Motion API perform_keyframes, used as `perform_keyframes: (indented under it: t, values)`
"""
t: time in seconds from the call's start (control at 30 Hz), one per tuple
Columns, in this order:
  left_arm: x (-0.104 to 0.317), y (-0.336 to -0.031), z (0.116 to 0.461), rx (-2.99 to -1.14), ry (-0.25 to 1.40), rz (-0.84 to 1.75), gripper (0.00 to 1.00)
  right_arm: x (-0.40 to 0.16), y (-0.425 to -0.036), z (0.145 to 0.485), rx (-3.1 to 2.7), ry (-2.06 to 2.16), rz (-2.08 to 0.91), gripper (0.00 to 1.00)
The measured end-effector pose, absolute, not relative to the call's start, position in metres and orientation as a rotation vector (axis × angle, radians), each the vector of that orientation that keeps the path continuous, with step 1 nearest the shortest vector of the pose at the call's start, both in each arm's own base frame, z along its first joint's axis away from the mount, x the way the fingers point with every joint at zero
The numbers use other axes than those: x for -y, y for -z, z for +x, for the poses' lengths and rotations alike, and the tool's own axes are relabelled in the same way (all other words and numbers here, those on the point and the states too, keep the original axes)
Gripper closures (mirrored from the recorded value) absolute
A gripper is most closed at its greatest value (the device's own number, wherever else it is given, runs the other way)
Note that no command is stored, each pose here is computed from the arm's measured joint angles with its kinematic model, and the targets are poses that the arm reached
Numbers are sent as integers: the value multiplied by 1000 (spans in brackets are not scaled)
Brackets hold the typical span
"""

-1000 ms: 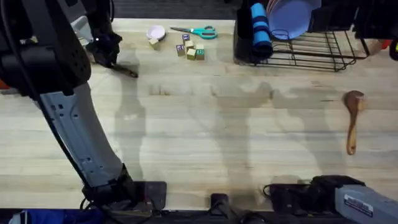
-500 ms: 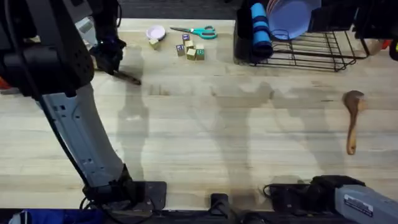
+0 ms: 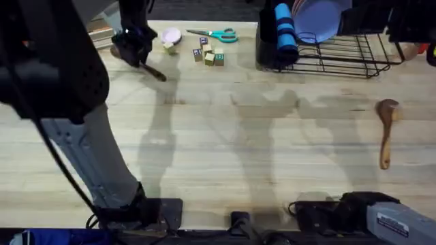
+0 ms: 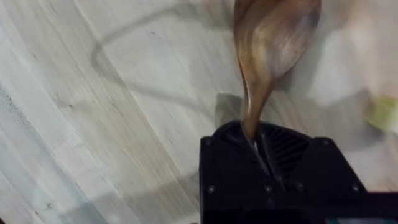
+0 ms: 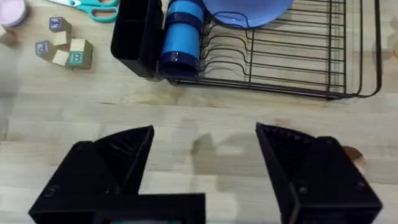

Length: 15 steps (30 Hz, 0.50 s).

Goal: Pick up the spoon on the table one by one and put them onto the rack

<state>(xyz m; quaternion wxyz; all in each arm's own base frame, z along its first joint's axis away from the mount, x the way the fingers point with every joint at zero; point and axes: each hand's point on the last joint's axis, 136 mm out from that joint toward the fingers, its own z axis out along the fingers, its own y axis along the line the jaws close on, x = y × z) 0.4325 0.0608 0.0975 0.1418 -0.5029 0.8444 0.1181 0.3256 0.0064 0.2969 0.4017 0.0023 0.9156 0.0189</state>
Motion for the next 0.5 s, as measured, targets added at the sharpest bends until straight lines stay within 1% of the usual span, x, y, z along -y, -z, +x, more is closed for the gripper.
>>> perform_keyframes:
  t: [0.27,0.5]
  values:
    - [-14,-158,450,-2363,-202,-1226,956,-6,-297,326,-2314,-48,6,5]
    - [52,-186,474,-2331,-62,-958,956,-6,-298,326,-2311,-48,6,4]
